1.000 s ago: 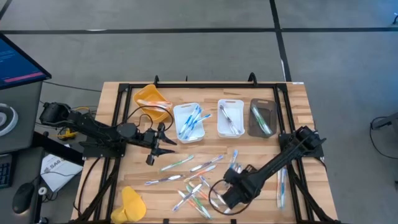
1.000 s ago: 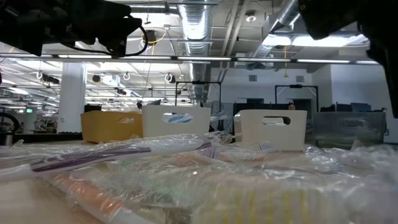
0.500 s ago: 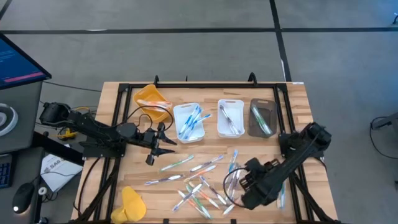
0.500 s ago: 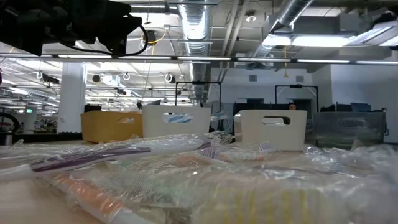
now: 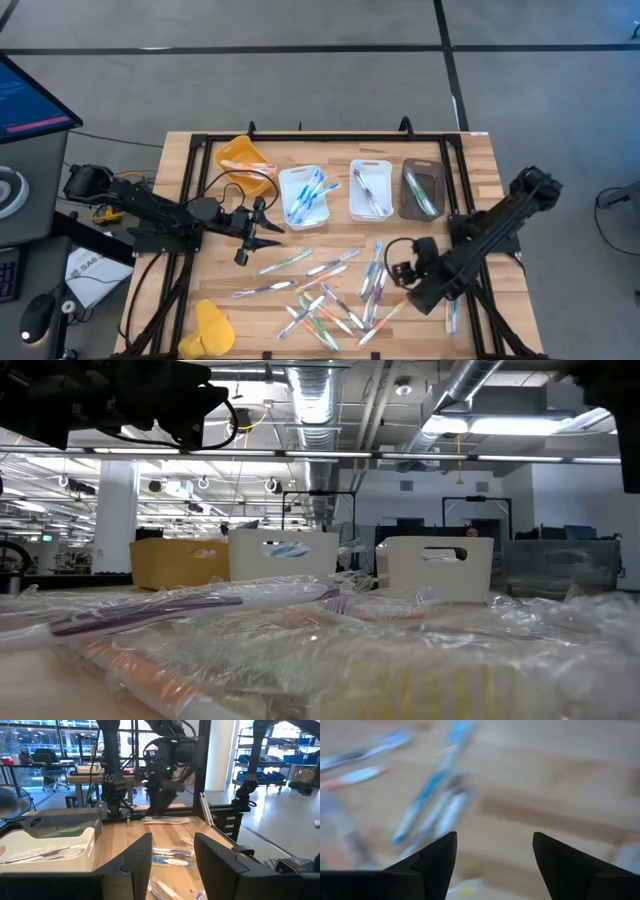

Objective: Pick & Place Toothbrushes
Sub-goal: Put the purple toothbrush into the right white bin

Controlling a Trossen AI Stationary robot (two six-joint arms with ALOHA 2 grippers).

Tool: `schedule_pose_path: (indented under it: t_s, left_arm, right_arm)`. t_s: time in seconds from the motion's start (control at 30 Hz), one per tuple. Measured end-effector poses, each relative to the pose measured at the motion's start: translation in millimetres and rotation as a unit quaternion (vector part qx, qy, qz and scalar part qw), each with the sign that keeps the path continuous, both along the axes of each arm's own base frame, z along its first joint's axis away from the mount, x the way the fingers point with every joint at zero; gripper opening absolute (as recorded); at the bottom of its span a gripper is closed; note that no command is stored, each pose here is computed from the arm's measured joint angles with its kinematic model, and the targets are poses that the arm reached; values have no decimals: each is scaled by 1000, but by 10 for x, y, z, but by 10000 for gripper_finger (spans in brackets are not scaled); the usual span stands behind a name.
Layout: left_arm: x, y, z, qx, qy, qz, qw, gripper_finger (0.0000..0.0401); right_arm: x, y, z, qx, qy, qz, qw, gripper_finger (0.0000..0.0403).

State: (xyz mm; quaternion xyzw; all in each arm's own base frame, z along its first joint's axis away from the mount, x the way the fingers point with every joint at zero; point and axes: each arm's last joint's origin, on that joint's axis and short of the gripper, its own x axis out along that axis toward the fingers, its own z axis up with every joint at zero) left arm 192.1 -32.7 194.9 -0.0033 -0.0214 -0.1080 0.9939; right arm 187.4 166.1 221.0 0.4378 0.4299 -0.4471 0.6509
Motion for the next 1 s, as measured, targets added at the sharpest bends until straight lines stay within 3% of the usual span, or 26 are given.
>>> schedule_pose_path:
  t_s: [0.13,0.33,0.4,0.67,1.0]
  left_arm:
    - [0,0,0,0,0,0,1000,140]
    - [0,-1,-1,-5,2,-1,1000,140]
    - [0,0,0,-5,1,0,1000,140]
    - [-4,0,16,-6,-5,-1,1000,140]
    - [-9,-21,12,-6,-3,-33,999,140]
  right_arm:
    - [156,136,-3,21,-81,54,995,255]
    - [401,355,-30,39,-176,155,971,255]
    - [475,366,-69,54,-186,127,973,255]
    - [592,354,-425,96,-111,30,989,255]
    - [711,226,-466,125,-75,-5,989,255]
